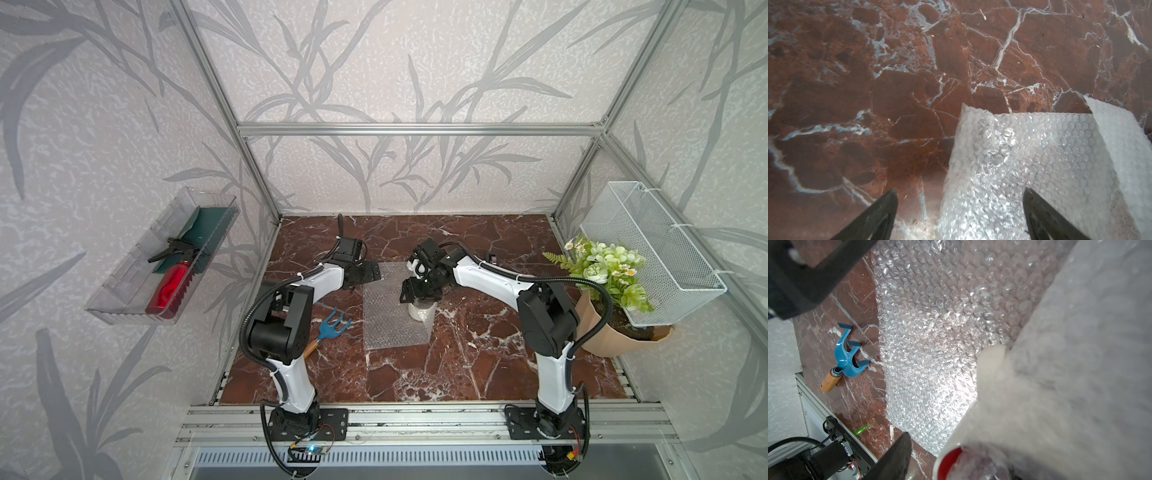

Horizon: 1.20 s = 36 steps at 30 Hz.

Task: Wrap mugs in bubble wrap
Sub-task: Wrap the mug in bubble wrap.

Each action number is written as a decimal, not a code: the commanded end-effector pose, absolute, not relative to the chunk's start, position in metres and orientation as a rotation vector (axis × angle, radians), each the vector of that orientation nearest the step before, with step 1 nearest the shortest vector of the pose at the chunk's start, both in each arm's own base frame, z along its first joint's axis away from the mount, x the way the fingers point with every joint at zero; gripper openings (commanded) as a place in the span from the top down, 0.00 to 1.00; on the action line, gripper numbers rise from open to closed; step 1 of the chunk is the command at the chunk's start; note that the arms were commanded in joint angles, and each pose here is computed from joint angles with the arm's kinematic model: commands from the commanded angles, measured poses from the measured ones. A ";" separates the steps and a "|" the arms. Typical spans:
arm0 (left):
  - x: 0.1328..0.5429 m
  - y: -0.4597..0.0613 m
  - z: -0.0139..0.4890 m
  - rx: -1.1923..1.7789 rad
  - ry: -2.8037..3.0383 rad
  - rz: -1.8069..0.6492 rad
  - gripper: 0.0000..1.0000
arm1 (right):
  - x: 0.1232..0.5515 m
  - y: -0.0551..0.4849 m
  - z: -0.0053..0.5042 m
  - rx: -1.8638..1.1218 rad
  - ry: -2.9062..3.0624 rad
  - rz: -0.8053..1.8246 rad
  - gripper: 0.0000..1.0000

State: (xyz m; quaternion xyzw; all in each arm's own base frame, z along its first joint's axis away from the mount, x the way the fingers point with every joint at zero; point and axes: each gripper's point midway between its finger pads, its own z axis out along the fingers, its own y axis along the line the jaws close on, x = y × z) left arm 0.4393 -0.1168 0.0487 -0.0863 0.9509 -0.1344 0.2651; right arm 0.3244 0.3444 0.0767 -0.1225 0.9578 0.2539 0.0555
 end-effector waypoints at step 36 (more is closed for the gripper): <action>0.386 -0.203 0.151 -0.043 2.351 -0.919 1.00 | 0.324 0.336 0.125 -0.128 2.824 0.969 0.26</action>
